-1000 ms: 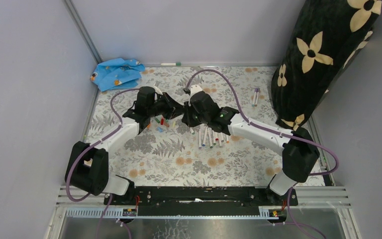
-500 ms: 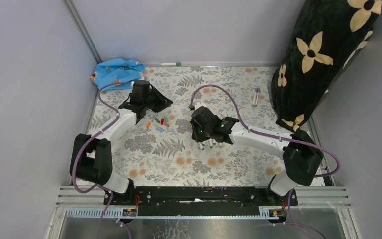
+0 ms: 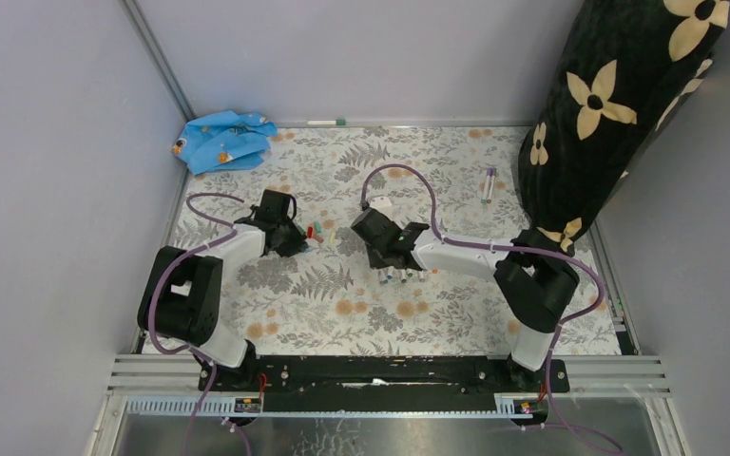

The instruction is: Open the pen caps

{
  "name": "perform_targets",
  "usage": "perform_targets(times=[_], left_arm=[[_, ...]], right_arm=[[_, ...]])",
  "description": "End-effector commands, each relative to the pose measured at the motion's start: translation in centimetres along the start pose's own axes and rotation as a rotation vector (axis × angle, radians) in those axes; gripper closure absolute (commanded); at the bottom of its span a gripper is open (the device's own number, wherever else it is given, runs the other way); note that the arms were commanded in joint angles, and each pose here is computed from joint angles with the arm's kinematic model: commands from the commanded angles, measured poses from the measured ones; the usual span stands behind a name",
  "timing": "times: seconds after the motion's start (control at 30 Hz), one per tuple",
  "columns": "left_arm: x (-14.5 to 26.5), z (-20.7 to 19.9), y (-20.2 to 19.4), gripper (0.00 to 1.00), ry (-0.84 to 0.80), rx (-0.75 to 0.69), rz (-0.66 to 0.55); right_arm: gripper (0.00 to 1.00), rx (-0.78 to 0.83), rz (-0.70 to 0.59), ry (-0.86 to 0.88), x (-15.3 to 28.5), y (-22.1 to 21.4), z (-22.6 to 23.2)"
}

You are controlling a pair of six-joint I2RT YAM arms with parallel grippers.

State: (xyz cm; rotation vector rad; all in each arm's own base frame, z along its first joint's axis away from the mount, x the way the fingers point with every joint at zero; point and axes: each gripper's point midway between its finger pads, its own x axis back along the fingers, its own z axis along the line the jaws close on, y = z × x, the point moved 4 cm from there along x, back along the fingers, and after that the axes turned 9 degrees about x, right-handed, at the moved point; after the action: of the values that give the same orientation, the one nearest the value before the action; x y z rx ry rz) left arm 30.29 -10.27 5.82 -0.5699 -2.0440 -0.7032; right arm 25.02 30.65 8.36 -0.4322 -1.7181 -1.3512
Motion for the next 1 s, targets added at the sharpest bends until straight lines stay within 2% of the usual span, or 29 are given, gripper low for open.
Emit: perform_targets(times=[0.0,0.33,0.57,0.67,0.9,0.97], left_arm=[[-0.5,0.5,1.0,0.92,0.027,-0.008,-0.073],[-1.0,1.0,0.8,0.72,0.045,-0.003,-0.075],[-0.2,0.2,1.3,0.55,0.014,0.008,-0.096],[0.6,-0.5,1.7,0.53,-0.007,0.012,-0.113],[3.2,-2.1,2.6,0.52,-0.082,0.022,-0.155],[3.9,-2.5,2.8,0.52,-0.100,0.024,-0.166]], right_arm=[[1.00,-0.043,-0.064,-0.078,-0.4,1.5,-0.7],[1.00,-0.062,-0.066,-0.139,-1.1,0.9,-2.3],[1.00,-0.067,-0.055,-0.162,-1.6,0.8,-2.9],[0.98,-0.066,-0.040,-0.167,-2.1,0.5,-3.0],[0.86,-0.070,-0.010,-0.177,-3.3,-0.5,-3.2],[0.79,-0.071,-0.009,-0.177,-3.3,-0.6,-3.2]])
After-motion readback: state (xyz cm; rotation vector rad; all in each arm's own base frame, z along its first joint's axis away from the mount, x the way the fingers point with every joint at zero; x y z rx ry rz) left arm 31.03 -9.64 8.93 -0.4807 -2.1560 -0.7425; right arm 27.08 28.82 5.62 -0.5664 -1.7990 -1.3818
